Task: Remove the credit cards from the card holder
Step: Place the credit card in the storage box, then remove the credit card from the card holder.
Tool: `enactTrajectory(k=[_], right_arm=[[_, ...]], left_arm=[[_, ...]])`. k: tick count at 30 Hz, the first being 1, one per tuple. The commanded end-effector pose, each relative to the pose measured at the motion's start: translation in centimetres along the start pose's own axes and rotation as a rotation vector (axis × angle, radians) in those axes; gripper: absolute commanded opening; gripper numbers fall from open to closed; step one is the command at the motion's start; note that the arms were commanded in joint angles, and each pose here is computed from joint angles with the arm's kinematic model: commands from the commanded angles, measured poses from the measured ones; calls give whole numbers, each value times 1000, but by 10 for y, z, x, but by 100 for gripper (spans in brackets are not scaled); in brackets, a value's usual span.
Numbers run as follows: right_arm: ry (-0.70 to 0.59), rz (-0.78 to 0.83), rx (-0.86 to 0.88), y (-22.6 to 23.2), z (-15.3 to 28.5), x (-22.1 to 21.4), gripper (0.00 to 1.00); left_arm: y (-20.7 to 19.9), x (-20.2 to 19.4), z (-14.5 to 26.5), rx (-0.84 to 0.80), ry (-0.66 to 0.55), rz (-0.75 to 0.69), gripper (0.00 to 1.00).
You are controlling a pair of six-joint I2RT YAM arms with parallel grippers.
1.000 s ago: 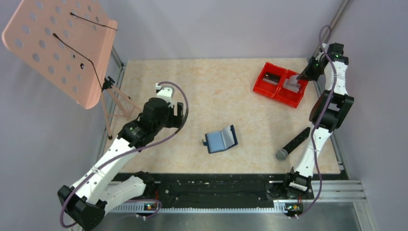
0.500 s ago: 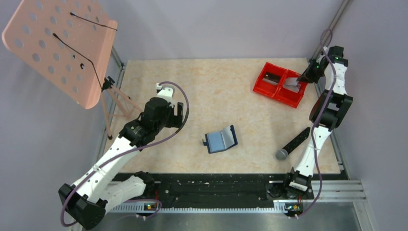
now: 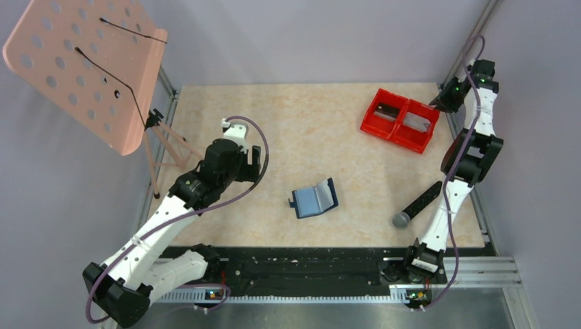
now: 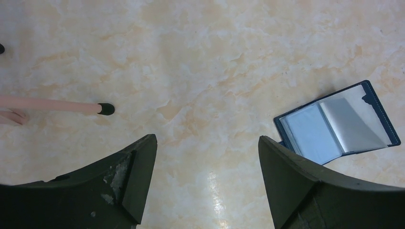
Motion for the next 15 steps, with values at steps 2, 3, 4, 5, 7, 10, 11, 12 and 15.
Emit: enactTrajectory(k=[2, 3, 4, 5, 7, 10, 11, 12, 15], right_arm=[[-176, 7, 32, 25, 35, 47, 30], [-179, 6, 37, 28, 38, 47, 30], [-178, 6, 38, 30, 40, 45, 30], [-177, 7, 34, 31, 42, 43, 30], [-168, 12, 32, 35, 45, 35, 30], [-141, 47, 50, 51, 49, 16, 30], [-133, 60, 54, 56, 51, 9, 30], [-131, 74, 57, 61, 53, 3, 30], [-115, 113, 66, 78, 65, -20, 32]], left_arm=[[2, 15, 4, 4, -70, 8, 83], [1, 16, 4, 2, -71, 8, 83], [1, 15, 4, 1, -69, 8, 83], [0, 16, 4, -2, -69, 10, 83], [-1, 16, 4, -8, -68, 13, 83], [-5, 15, 3, -27, -58, 36, 83], [-8, 16, 4, -40, -57, 52, 83], [-12, 16, 4, -60, -54, 71, 83], [-27, 19, 5, -135, -54, 139, 82]])
Point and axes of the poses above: each gripper's point midway between its finger pads, its own z axis back along the fingers, its own y axis along the line the jaws close on, x = y × z, the point moved 1 cm from there along z, back along the fingers, and after that the axes turned 6 degrees about -z, right-handed, at the moved point
